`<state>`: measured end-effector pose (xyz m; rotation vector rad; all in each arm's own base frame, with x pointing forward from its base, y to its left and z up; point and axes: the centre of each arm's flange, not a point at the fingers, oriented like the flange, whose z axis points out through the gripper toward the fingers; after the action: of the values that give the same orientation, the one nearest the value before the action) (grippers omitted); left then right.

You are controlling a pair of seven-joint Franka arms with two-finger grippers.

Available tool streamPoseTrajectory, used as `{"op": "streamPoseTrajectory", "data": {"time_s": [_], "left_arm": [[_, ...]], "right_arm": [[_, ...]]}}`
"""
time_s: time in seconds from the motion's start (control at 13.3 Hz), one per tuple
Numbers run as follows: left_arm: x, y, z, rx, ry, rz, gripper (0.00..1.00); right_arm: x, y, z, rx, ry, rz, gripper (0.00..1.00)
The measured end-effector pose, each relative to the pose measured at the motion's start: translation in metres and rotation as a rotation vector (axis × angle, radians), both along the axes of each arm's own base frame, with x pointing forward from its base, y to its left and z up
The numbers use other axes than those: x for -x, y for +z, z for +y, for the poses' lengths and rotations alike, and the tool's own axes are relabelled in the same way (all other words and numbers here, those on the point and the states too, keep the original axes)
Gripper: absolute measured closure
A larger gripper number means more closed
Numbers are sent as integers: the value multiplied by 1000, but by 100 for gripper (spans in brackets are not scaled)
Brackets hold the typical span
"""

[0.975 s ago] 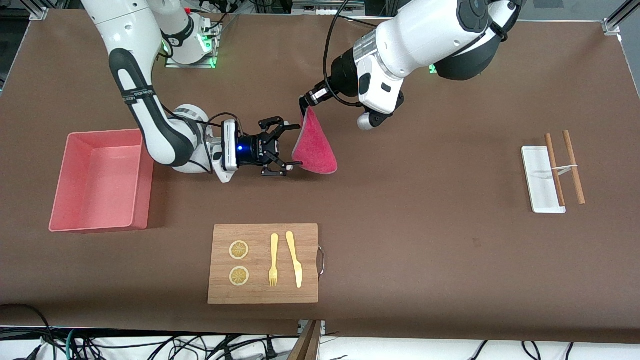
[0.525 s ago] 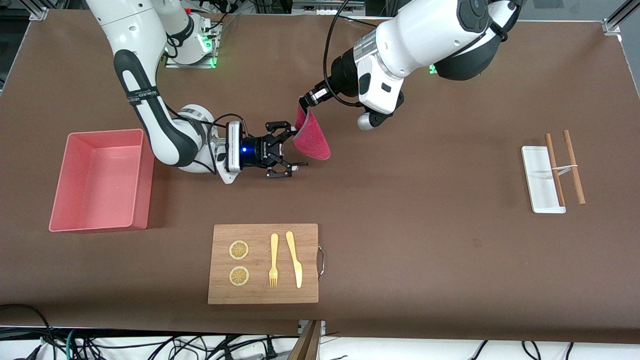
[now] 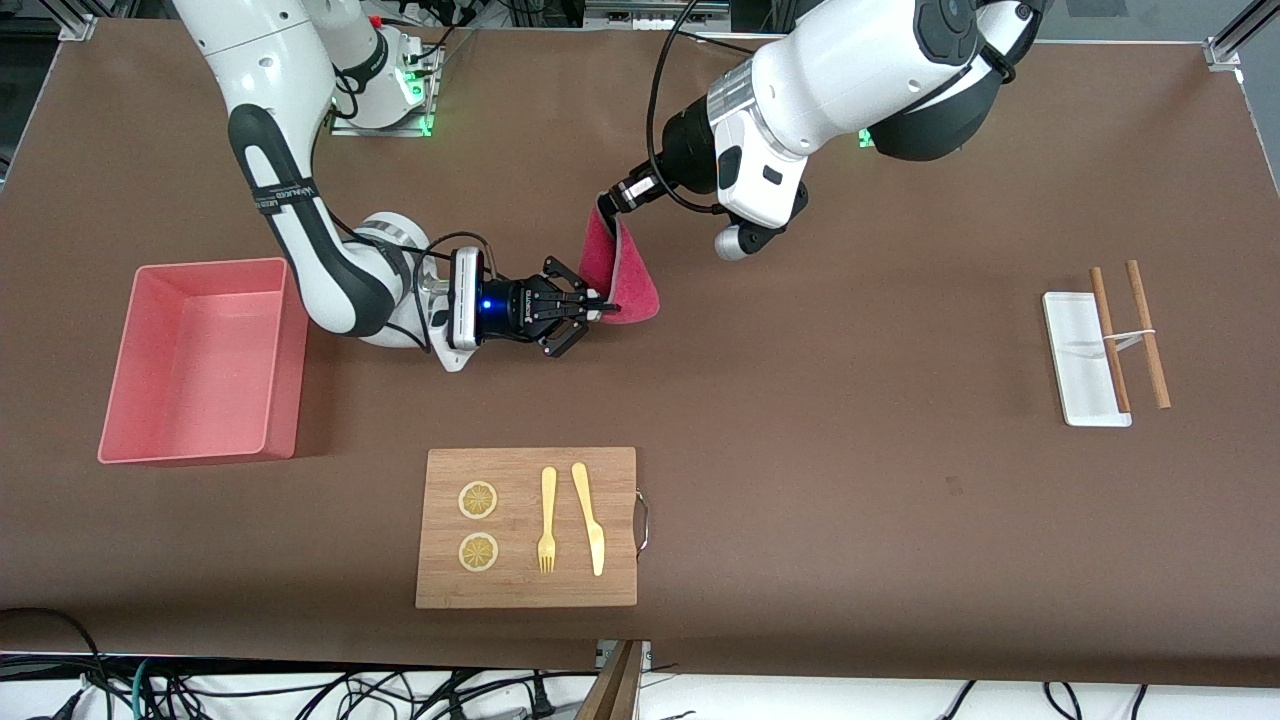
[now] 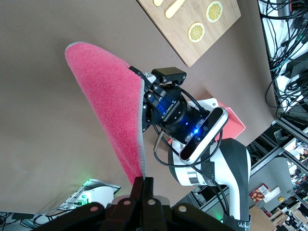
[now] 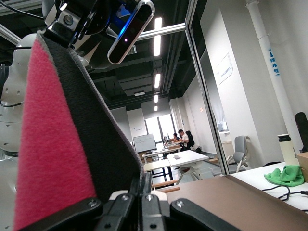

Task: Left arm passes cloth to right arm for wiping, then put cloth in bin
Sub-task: 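Open the left gripper to release the cloth while the right gripper pulls it away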

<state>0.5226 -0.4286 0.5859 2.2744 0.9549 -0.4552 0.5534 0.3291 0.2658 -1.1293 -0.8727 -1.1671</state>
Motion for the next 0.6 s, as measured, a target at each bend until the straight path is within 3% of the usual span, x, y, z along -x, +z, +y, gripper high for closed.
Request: {"op": "streamPoseTrajectory", "data": {"time_s": [0.53, 0.6], "left_arm": [[0, 0, 0, 0, 0, 0, 98], [-1, 0, 1, 0, 1, -1, 92]], "right_arm": [[-6, 1, -8, 7, -14, -2, 98], [-10, 2, -13, 12, -18, -4, 98]]}}
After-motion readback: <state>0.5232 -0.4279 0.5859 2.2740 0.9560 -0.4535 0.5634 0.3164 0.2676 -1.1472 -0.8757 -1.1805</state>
